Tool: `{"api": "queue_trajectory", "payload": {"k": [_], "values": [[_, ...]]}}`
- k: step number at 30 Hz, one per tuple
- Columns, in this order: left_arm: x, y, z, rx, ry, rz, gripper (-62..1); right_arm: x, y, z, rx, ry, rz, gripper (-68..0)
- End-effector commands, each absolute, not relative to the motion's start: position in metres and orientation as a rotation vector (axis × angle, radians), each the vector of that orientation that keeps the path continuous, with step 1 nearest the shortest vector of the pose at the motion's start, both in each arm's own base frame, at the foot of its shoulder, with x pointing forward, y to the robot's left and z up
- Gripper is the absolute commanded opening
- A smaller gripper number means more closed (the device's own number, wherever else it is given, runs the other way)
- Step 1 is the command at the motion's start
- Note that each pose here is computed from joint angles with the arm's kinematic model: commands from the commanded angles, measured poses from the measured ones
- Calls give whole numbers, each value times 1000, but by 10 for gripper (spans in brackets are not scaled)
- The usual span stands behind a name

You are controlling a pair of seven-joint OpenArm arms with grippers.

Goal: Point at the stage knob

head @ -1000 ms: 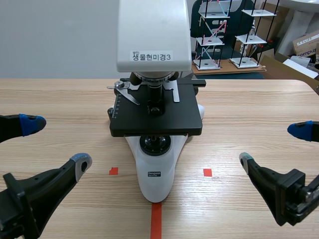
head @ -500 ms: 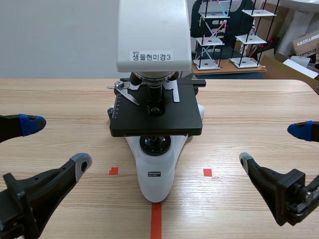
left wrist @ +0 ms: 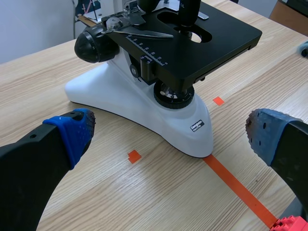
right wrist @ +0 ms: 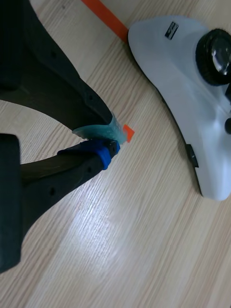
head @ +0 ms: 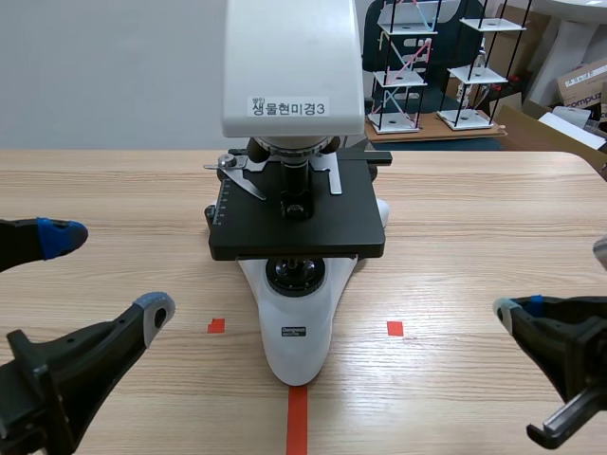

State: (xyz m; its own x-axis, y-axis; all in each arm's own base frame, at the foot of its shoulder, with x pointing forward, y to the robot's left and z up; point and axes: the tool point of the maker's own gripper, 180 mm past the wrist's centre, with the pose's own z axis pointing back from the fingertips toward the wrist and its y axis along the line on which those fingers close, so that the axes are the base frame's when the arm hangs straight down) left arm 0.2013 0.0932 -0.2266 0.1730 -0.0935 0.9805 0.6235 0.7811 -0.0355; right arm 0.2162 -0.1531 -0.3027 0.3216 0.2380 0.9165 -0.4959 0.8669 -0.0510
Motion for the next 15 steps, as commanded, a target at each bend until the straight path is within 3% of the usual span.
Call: {"api": "queue_trajectory", "payload": {"k": [1,7,15], "values": [[202,92,-220,-498,-1331,-538,14,228,-159,-300,255,-1211,457,-676],[202,92,-220,-498,-1329,-538,14,243,-166,-315,297,-1344,441,-676],[202,92,-220,-497,-1328,-538,14,278,-161,-342,294,-1391,527,-676]]}}
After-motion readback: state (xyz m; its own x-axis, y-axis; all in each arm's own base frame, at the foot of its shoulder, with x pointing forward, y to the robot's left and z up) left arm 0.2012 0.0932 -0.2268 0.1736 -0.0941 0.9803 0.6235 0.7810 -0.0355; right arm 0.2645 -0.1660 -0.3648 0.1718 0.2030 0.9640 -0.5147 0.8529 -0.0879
